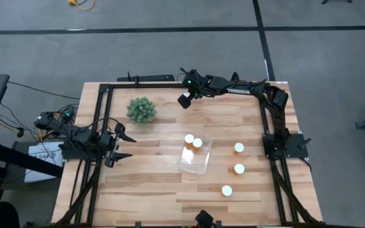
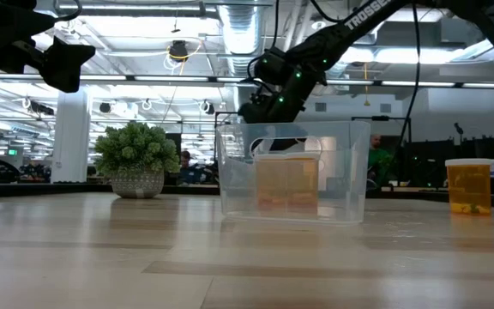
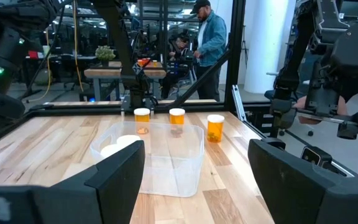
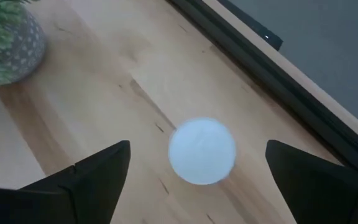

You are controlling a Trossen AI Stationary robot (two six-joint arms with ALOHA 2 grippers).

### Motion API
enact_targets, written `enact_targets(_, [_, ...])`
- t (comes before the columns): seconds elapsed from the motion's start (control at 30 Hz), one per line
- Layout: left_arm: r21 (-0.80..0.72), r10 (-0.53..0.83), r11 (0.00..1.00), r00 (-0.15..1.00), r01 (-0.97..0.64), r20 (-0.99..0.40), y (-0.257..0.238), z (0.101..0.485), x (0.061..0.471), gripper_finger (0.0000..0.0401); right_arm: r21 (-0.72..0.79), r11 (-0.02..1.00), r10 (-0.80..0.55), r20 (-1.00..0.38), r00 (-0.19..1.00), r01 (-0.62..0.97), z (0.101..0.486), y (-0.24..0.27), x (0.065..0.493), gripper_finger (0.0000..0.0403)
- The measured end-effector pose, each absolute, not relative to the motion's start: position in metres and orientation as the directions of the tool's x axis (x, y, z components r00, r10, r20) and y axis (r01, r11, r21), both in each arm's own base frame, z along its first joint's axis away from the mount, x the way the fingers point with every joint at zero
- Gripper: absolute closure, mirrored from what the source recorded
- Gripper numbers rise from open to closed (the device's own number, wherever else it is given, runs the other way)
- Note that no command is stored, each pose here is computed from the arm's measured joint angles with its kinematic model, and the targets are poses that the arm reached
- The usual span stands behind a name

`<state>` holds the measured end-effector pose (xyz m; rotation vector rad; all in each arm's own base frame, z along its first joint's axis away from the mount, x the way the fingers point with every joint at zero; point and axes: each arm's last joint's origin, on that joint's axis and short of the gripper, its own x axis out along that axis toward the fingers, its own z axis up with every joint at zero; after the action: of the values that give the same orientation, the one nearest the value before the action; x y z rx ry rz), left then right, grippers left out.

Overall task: Pick and place pill bottles into a basket
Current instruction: Put the orange medicine bottle into the transparent bin

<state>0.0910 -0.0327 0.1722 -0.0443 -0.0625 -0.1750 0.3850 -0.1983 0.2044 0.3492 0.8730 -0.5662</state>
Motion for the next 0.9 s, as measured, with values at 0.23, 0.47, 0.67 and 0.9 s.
enact_targets(0.23, [-0.039, -0.172, 0.984, 0.983, 0.175, 0.066, -0.033, 0.172, 0.091, 0.0124, 0.052, 0.803, -0.325, -0.796, 0.510, 0.593, 0.202, -0.202, 0.385, 0.0034])
enact_targets(0.47, [-0.039, -0.172, 0.984, 0.983, 0.175, 0.066, -0.033, 0.172, 0.091, 0.0124, 0.056, 0.801, -0.294, -0.830, 0.474, 0.596, 0.183, -0.198, 0.390, 0.0034])
enact_targets(0.67, [-0.039, -0.172, 0.984, 0.983, 0.175, 0.066, -0.033, 0.172, 0.091, 0.0124, 0.060, 0.805, -0.299, -0.818, 0.492, 0.590, 0.185, -0.196, 0.392, 0.0035])
enact_targets(0.9, [-0.039, -0.172, 0.984, 0.983, 0.175, 0.066, -0.033, 0.172, 0.091, 0.0124, 0.097, 0.800, -0.261, -0.832, 0.490, 0.592, 0.184, -0.202, 0.387, 0.0076])
